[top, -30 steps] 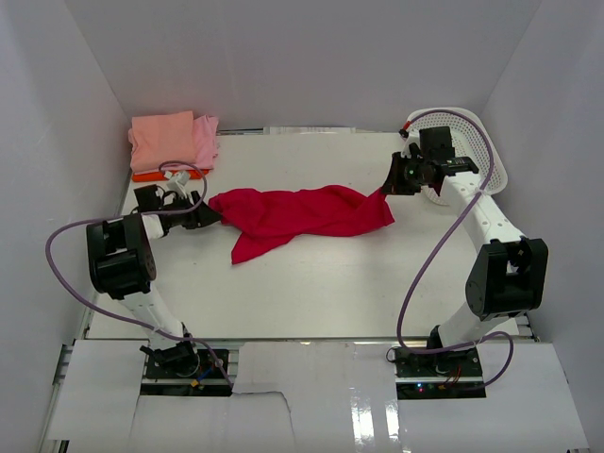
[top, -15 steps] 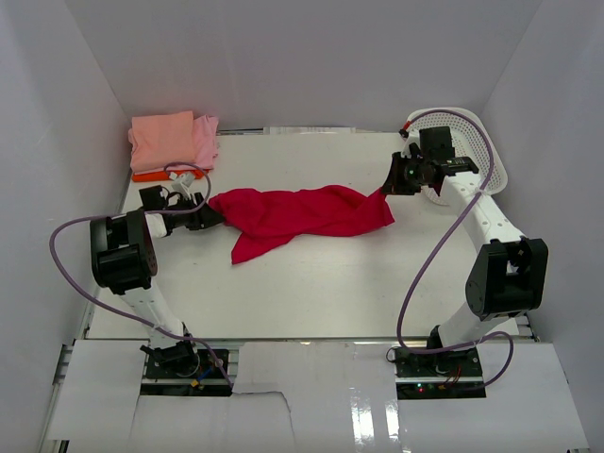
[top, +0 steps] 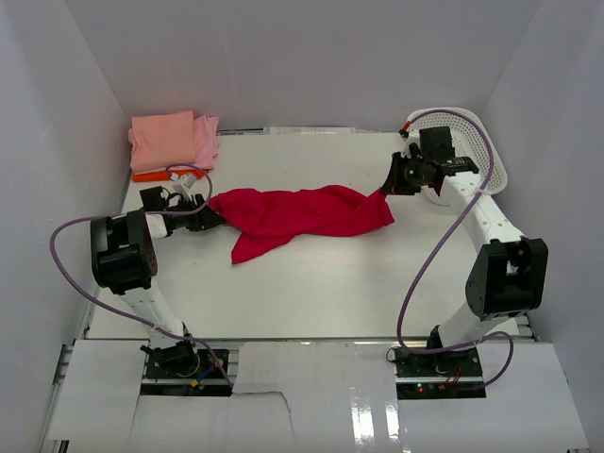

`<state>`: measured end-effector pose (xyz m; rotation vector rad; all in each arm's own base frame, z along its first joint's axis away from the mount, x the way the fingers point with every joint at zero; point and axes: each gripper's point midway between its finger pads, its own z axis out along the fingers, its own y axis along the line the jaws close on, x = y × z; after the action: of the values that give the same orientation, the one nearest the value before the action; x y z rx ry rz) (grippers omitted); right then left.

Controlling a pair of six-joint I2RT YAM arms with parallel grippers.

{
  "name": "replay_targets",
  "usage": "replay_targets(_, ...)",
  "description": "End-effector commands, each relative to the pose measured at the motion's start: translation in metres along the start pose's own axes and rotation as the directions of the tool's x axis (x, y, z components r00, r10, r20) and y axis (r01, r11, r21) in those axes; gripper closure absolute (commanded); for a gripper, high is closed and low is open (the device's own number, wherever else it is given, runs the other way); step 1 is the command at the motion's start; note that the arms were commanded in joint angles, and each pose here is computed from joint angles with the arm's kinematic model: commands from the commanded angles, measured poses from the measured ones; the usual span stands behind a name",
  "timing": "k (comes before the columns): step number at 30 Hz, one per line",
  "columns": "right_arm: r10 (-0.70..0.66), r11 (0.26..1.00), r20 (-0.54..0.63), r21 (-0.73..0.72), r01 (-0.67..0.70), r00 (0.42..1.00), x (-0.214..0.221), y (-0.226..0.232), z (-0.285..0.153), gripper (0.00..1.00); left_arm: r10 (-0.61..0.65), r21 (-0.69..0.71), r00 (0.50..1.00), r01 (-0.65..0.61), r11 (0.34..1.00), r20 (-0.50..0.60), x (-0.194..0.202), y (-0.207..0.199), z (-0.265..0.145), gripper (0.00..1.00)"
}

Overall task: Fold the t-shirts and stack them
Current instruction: Flatten out the tshirt

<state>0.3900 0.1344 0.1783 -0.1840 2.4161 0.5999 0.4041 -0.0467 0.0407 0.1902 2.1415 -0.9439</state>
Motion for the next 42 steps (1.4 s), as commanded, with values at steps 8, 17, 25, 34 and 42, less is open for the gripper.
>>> replay_targets(8,-0.037,0.999,0.062,-0.008,0.037,0.997,-0.022,0.007,-0.007,0.92,0.056,0.112,0.998,-0.058,0.992,0.016,-0.007,-0.024,0.000,0.49)
replay_targets(17,-0.036,0.999,0.057,-0.004,0.037,0.998,-0.020,0.005,-0.005,0.92,0.041,0.179,0.999,-0.039,0.983,-0.008,-0.001,-0.031,0.009,0.63)
replay_targets(25,-0.037,0.999,0.058,-0.004,0.037,0.998,-0.022,0.006,-0.006,0.92,0.035,0.197,0.999,-0.031,0.980,-0.015,0.000,-0.032,0.010,1.00)
replay_targets(34,-0.028,1.000,0.039,-0.010,0.029,0.999,-0.021,0.006,-0.003,0.92,0.029,-0.045,0.999,-0.028,0.999,0.021,-0.041,-0.014,-0.004,1.00)
replay_targets(42,-0.038,0.999,0.059,0.000,0.038,0.998,-0.044,0.012,-0.015,0.92,0.029,-0.332,0.980,0.038,0.943,0.197,-0.125,-0.027,-0.058,1.00)
